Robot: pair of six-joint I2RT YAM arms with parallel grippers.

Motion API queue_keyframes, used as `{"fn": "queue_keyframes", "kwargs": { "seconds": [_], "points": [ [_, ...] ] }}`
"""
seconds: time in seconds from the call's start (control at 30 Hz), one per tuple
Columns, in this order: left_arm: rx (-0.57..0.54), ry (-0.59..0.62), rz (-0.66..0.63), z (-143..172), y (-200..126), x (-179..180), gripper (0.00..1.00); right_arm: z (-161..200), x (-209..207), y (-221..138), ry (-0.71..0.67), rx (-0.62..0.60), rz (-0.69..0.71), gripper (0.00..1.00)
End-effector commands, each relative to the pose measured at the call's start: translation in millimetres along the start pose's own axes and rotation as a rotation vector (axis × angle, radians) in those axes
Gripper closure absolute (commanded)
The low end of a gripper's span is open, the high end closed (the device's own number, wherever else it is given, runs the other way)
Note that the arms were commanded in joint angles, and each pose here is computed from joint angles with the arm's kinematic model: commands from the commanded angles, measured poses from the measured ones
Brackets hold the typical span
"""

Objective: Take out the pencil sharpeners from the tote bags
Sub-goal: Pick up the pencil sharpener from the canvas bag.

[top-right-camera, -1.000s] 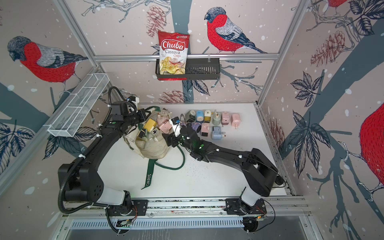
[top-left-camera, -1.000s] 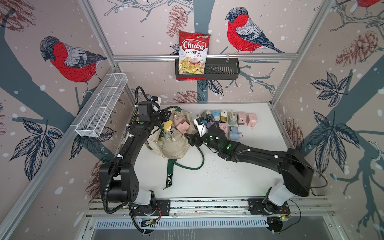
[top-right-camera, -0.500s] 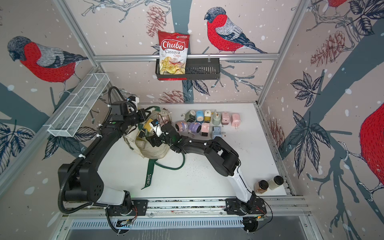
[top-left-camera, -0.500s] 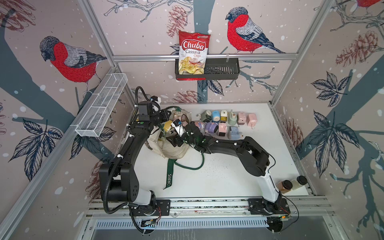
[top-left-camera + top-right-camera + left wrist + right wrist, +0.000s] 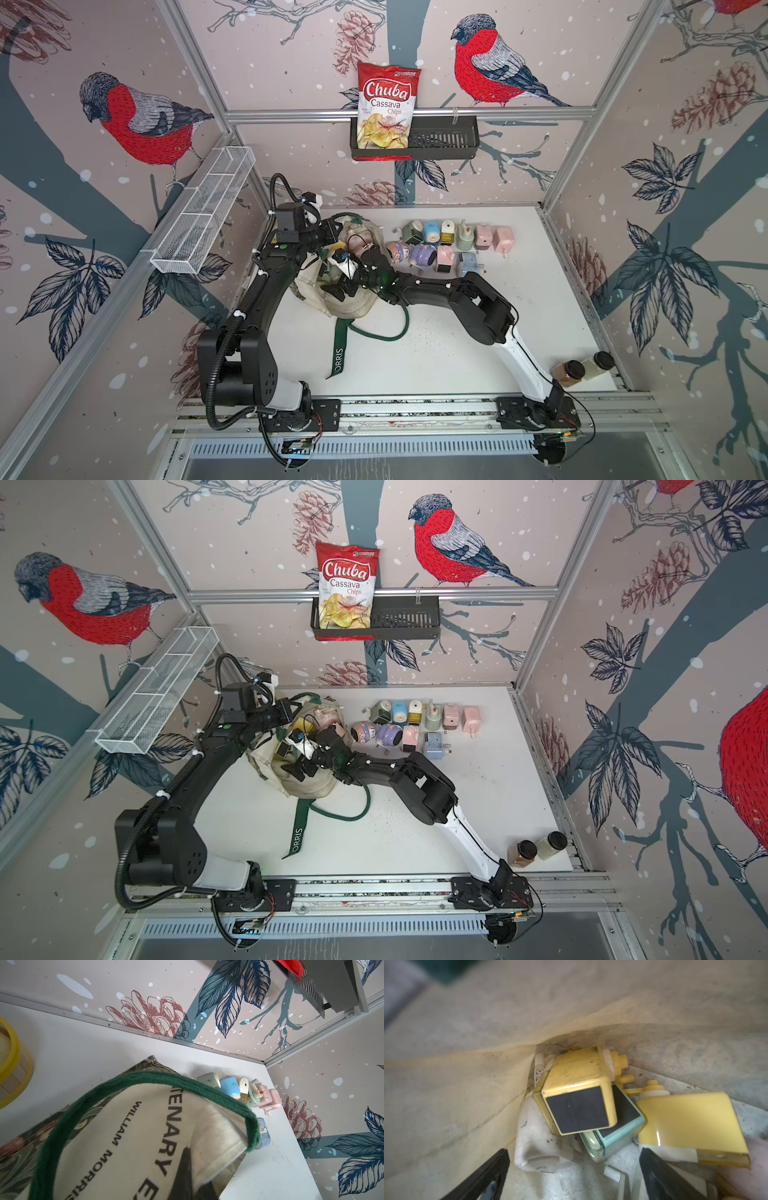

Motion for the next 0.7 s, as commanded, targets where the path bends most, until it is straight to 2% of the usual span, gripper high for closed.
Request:
{"fn": "queue_keyframes", "kwargs": {
  "seconds": [0.0, 0.1, 0.33, 0.67],
  "points": [
    [-0.046, 0.041, 0.094, -9.2, -1.5, -11.3, 1.00, -3.0, 3.9, -0.6, -0.085, -0.083, -0.049, 0.00],
    [-0.049, 0.034, 0.161, -9.8, -2.4, -17.9, 1.00, -2.5, 5.7, 1.1, -0.111, -0.125, -0.029, 0.00],
    [-0.086, 0.044, 0.338, -14.7, -14.1, -38.9, 1.00, -1.0, 3.2, 14.9, -0.112, -0.120, 0.028, 0.01],
    [-0.107, 0.068, 0.382, -15.8, -18.3, -44.8, 1.00, -7.5, -13.6, 6.1, -0.086, -0.164, 0.148, 0.00]
  ]
}}
Point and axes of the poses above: each gripper's point midway between its finger pads, its own y axis out along the fingers, its own x axis along the line the jaws close on, z = x × y, the point moved 8 cm from there along -y, back along the fingers, and after that the axes turned 5 degrees about y, right-handed, at the moved point
